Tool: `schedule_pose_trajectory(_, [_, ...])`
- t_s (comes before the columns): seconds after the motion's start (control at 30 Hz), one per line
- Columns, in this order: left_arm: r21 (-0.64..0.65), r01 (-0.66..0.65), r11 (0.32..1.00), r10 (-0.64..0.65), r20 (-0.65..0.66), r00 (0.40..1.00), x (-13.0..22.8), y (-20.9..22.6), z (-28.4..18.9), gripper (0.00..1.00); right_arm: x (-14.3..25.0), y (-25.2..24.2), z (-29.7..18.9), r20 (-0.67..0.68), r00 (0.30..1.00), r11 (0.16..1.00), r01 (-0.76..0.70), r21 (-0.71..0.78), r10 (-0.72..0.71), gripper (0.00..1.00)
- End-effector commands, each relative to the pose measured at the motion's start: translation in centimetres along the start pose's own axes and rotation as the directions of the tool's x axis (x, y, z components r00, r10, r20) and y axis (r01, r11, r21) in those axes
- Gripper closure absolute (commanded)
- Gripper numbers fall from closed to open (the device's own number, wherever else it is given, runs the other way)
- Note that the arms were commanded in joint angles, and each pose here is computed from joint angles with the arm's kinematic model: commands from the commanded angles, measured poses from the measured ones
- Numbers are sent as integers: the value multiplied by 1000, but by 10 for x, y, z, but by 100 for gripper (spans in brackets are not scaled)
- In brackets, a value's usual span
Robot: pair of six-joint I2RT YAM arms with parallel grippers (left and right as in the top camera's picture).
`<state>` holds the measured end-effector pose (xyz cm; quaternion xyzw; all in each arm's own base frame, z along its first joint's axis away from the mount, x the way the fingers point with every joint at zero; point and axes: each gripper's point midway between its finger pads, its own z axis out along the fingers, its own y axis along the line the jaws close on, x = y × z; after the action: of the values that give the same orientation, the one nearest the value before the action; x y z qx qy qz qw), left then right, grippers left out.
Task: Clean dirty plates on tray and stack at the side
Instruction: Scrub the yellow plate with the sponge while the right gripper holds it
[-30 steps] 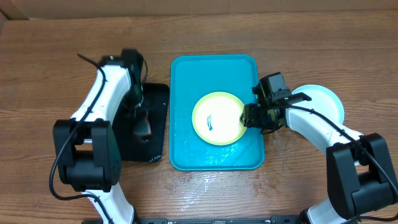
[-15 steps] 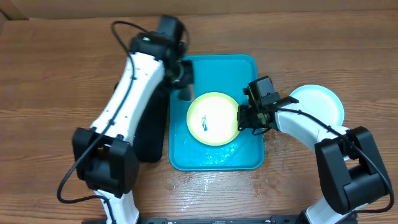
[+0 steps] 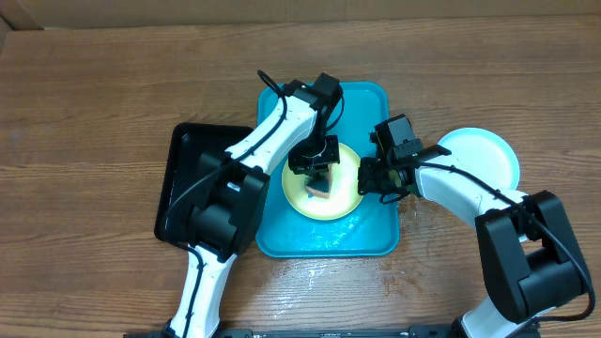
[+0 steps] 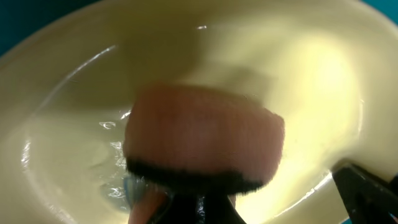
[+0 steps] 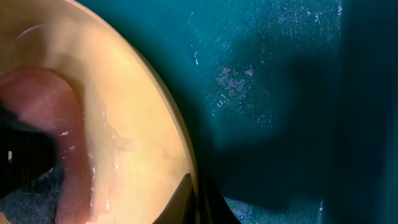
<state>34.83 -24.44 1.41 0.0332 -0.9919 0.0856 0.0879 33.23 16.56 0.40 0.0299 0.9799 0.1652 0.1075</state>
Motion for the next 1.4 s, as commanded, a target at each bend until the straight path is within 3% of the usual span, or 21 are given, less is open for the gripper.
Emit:
schedule_pose_trajectory(0.0, [-72, 54, 996, -57, -40, 998, 6, 16, 13, 96, 7, -21, 8, -16, 1000, 996, -17, 91, 18, 96])
schedule_pose_trajectory(0.2, [-395, 93, 914, -48, 123, 991, -12, 75, -5, 96, 7, -21, 8, -16, 1000, 996, -17, 92, 18, 96])
schedule_pose_trajectory(0.37, [-473, 103, 875, -24, 170, 985, -18, 89, -13, 96, 7, -22, 8, -16, 1000, 995, -17, 95, 19, 96])
schedule_pose_trajectory(0.5, [-345, 89, 934, -51, 116, 992, -11, 63, 0, 96, 7, -22, 8, -15, 1000, 995, -17, 95, 19, 96])
schedule_pose_trajectory(0.6, [-65, -45, 997, 46, 7, 999, 1, 2, 18, 96, 7, -22, 8, -15, 1000, 995, -17, 95, 19, 96])
schedule_pose_trajectory(0.7, [110, -144, 983, 149, -39, 988, 15, -39, 23, 96, 8, -22, 8, -16, 1000, 995, -17, 96, 19, 96])
schedule_pose_trajectory(0.93, [121, -221, 968, 234, -107, 966, 45, -53, 27, 96, 8, -22, 8, -17, 1000, 995, -17, 96, 19, 96])
schedule_pose_trajectory(1.17, [-122, -164, 979, 154, -89, 984, 32, 1, 23, 96, 8, -22, 8, -17, 1000, 995, -17, 96, 19, 96])
schedule_pose_trajectory(1.37, [-420, -18, 908, 49, 64, 997, -3, 69, 3, 96, 8, -22, 8, -17, 1000, 995, -17, 96, 19, 96])
